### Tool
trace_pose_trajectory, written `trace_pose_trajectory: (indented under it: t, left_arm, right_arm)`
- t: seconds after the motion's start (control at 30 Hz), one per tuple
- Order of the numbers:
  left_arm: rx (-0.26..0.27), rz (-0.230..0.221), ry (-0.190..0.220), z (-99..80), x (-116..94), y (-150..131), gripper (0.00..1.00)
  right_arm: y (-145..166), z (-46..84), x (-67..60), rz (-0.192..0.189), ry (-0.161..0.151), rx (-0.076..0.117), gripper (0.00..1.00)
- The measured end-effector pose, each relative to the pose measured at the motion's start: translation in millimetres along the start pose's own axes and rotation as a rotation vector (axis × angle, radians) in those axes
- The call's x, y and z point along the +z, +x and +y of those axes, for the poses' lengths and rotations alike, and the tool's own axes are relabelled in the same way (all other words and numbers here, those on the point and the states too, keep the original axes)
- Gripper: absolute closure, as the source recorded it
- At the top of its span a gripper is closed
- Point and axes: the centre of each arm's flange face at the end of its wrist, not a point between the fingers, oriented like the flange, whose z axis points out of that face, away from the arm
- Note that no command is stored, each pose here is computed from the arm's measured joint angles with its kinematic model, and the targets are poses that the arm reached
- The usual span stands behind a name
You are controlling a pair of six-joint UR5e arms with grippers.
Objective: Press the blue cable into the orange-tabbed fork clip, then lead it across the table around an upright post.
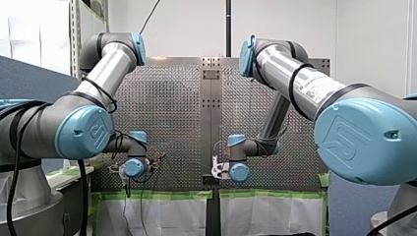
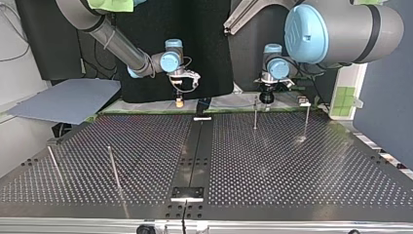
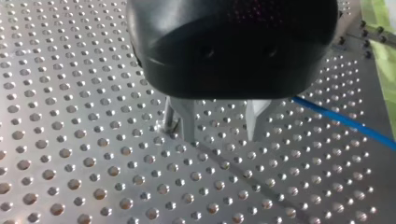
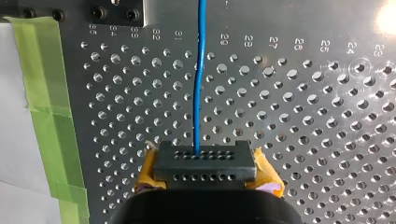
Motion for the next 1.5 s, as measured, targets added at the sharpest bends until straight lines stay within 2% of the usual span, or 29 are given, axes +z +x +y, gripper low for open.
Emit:
trace_pose_trajectory:
  t: [0.23,0.43,0.63,0.8,1.1,1.5]
  left_arm:
    - [0.0,0.054,-0.02,4.2,-6,5,0.0]
    - [0.001,0.141,-0.006,7.1,-28,19,0.0]
    - [-0.001,0.174,0.028,6.7,-49,30,0.0]
    - [0.008,0.18,0.037,7.2,-62,33,0.0]
    - [0.023,0.142,0.038,0.5,-78,13,0.0]
    - [0.08,0.142,0.055,-2.4,-97,14,0.0]
  right_arm:
    - [0,-0.1,0.0,0.0,0.001,0.0,1.0]
    - [0,-0.2,0.0,0.0,0.002,0.0,1.0]
    - [0,-0.5,0.0,0.0,0.005,0.0,1.0]
    - [0,-0.9,-0.2,-0.003,0.01,-0.001,1.0]
    - [-1,-0.9,-0.6,-0.006,0.01,-0.001,1.0]
    - [-1,-0.9,-0.9,-0.009,0.011,-0.002,1.0]
